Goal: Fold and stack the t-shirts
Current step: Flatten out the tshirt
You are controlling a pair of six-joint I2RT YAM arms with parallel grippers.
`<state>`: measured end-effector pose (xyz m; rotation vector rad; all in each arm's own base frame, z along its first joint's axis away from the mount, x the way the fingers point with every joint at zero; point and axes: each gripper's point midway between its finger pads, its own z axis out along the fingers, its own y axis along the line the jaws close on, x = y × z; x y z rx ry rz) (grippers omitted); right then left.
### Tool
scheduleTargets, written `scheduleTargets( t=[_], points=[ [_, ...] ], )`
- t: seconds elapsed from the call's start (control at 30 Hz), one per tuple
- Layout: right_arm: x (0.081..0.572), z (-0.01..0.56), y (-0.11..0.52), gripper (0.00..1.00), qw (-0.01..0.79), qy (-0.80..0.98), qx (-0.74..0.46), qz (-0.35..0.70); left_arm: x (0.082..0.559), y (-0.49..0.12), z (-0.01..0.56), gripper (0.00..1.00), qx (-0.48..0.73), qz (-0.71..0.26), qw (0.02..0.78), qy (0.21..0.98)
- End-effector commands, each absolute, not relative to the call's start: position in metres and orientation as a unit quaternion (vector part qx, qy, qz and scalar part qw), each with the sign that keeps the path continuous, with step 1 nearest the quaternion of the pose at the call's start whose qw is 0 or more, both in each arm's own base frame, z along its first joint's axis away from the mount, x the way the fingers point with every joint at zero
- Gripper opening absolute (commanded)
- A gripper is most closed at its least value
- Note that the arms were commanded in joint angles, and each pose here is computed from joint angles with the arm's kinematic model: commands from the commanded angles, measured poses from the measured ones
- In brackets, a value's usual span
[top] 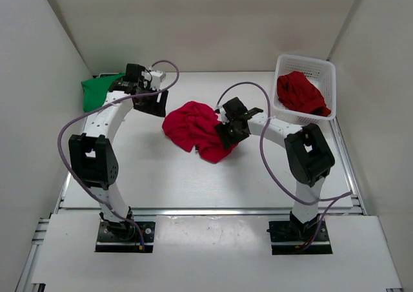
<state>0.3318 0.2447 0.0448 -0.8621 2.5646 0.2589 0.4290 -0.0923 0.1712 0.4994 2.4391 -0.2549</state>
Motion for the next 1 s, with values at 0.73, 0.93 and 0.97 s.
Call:
scheduleTargets(
  t=[0.73,0.93,0.97],
  points=[
    [0.315,0.231,0.312,0.0,0.33,0.797,-0.37,0.346,0.422,-0.163,0.038,0.08,0.246,-0.153,0.175,0.941],
    [0.316,0.328,0.291,0.0,0.411,0.754,-0.328,0.394,0.436,-0.126,0.124,0.0,0.261,-0.131,0.249,0.924],
    [0.306,0.34,0.286,0.0,0.415,0.75,-0.32,0.404,0.432,-0.122,0.146,0.0,0.263,-0.13,0.264,0.919]
  ],
)
